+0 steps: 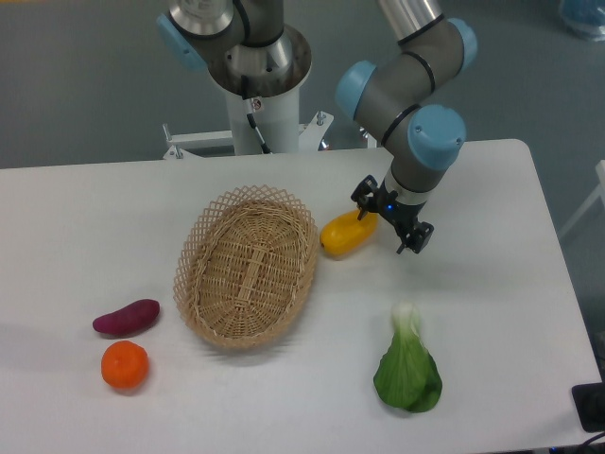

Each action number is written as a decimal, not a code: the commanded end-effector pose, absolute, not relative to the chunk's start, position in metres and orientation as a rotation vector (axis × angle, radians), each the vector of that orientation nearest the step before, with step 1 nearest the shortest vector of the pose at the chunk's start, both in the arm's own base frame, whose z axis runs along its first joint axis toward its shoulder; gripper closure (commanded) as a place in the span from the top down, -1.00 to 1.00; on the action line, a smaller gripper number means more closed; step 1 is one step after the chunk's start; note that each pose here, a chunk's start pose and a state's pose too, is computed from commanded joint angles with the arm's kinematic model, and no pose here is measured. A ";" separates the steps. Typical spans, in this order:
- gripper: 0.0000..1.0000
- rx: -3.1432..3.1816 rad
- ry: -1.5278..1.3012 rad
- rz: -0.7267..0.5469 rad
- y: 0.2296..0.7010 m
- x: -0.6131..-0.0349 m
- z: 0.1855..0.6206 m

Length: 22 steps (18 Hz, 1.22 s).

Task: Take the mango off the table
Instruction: 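Lower the gripper over the mango and close on it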

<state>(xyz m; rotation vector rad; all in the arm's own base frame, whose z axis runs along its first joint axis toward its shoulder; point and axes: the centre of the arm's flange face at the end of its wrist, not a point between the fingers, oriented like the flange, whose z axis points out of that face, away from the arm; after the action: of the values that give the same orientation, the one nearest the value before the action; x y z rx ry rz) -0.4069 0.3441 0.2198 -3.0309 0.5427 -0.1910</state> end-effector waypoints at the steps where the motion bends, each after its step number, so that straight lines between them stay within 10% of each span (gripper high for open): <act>1: 1.00 -3.032 0.540 -0.196 0.343 -0.404 0.219; 22: 1.00 -3.036 0.581 -0.181 0.361 -0.368 0.187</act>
<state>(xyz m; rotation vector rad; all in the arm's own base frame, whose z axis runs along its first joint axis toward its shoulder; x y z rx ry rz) -0.3680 0.3610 0.1866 -3.0364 0.5810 -0.1813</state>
